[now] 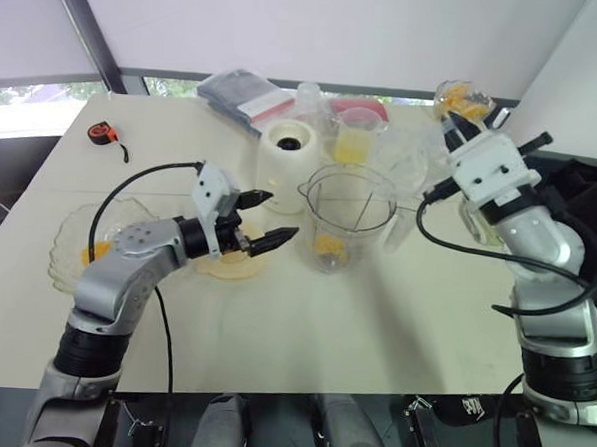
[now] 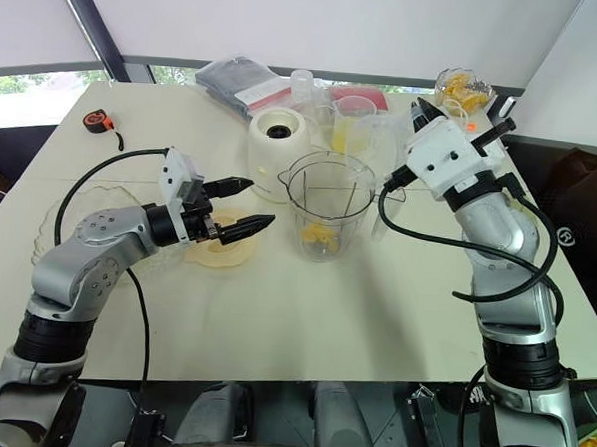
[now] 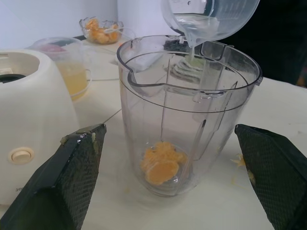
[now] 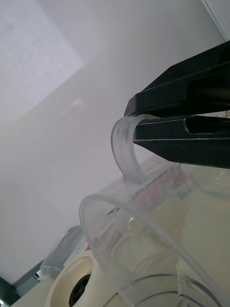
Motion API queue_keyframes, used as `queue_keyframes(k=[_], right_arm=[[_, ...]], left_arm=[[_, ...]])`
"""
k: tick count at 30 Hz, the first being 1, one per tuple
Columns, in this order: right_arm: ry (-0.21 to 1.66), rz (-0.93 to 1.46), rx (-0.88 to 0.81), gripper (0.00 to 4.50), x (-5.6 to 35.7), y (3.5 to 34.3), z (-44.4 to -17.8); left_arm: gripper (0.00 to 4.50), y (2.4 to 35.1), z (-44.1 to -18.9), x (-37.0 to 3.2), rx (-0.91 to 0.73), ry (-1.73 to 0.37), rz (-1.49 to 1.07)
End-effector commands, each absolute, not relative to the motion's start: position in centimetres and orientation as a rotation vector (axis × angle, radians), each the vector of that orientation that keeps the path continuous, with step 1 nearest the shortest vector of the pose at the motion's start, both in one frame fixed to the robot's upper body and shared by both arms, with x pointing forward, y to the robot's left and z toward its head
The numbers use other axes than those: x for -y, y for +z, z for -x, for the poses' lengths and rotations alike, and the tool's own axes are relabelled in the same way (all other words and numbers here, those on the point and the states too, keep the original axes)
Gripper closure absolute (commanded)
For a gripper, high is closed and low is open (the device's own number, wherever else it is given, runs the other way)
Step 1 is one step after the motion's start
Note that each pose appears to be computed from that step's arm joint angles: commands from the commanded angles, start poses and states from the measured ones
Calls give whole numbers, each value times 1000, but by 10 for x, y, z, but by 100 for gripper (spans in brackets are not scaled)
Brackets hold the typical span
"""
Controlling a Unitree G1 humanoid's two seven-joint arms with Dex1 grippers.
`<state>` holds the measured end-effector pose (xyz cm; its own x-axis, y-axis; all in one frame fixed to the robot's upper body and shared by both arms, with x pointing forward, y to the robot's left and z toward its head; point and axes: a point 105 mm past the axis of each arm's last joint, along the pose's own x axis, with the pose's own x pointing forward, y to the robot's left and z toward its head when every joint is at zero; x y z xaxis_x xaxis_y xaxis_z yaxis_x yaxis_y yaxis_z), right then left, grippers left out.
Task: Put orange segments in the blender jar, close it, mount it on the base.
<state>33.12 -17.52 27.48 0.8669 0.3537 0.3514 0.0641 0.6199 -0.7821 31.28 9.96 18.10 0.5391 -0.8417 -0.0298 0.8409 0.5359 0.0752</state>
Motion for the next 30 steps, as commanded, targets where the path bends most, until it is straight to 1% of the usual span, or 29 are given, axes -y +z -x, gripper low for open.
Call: queue_keyframes(k=[1,15,21,26,30], right_arm=[[178,953,565,446,171,286,-326],[170,944,567,446,171,289,-326],[93,732,463,446,195,287,-334],[-12,478,395,446,227,292,-339],[-91,266,296,446,256,282,-345]], left_arm=[[2,193,-308,-98,63,-1013,-104],[2,193,-308,-96,65,-1010,-103],[2,192,-309,-96,64,-1005,-104],[2,192,-311,-96,62,-997,-103],[2,190,-313,-96,54,-991,-108]])
